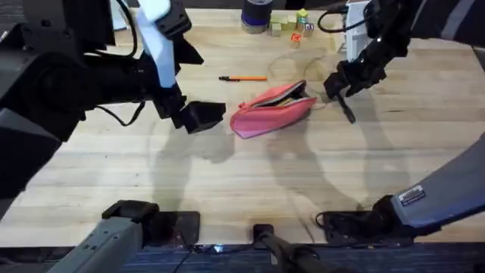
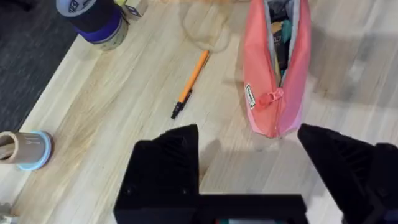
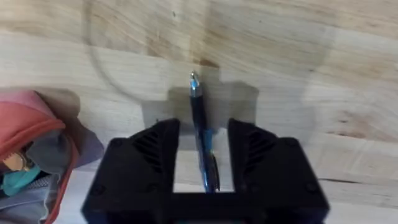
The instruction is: Unzip the bag, pick up the pens from the table one at a time and place them inside, then zip the bag closed.
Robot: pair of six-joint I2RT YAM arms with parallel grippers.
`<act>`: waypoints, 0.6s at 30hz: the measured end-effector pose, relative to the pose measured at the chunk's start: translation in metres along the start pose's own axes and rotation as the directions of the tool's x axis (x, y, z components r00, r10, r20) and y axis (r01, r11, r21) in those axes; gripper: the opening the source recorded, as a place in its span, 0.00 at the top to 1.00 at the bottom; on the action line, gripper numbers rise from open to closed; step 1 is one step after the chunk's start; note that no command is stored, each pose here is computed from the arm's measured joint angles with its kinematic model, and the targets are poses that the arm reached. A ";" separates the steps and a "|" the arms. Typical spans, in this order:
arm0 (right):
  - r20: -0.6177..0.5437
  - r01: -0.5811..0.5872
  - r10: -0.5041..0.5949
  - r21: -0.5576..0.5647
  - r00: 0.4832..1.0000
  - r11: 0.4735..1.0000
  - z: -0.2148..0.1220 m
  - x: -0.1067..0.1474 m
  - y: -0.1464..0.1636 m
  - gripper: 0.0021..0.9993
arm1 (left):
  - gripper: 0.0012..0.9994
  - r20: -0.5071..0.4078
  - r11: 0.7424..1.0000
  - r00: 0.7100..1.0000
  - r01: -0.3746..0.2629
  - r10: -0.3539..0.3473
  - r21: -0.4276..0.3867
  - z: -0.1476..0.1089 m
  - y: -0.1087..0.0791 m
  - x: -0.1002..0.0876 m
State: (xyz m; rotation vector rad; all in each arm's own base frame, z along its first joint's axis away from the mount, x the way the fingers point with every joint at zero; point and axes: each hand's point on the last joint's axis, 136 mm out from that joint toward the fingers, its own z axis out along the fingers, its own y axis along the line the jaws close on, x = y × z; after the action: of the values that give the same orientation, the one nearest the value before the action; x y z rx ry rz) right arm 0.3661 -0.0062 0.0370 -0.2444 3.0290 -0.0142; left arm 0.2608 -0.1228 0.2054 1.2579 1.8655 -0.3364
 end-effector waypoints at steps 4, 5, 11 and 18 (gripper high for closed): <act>0.013 -0.017 0.017 0.004 1.000 1.000 0.000 -0.003 -0.001 0.77 | 0.01 0.000 1.000 1.000 0.000 0.000 0.000 0.000 0.000 0.000; 0.015 -0.018 0.018 0.007 1.000 1.000 0.000 -0.004 -0.001 0.82 | 0.01 0.000 1.000 1.000 0.000 0.000 0.000 0.000 0.000 0.000; 0.021 -0.023 0.022 0.013 1.000 1.000 0.000 -0.005 -0.002 0.96 | 0.01 0.000 1.000 1.000 0.000 0.000 0.000 0.000 0.000 0.000; 0.022 -0.023 0.022 0.012 1.000 1.000 -0.001 -0.005 -0.002 0.97 | 0.01 0.000 1.000 1.000 0.000 0.000 0.000 0.000 0.000 0.000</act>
State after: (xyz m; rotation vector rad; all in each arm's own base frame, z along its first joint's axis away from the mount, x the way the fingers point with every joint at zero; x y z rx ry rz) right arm 0.3717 -0.0078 0.0387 -0.2082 3.0086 -0.0286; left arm 0.2609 -0.1228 0.2054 1.2577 1.8655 -0.3364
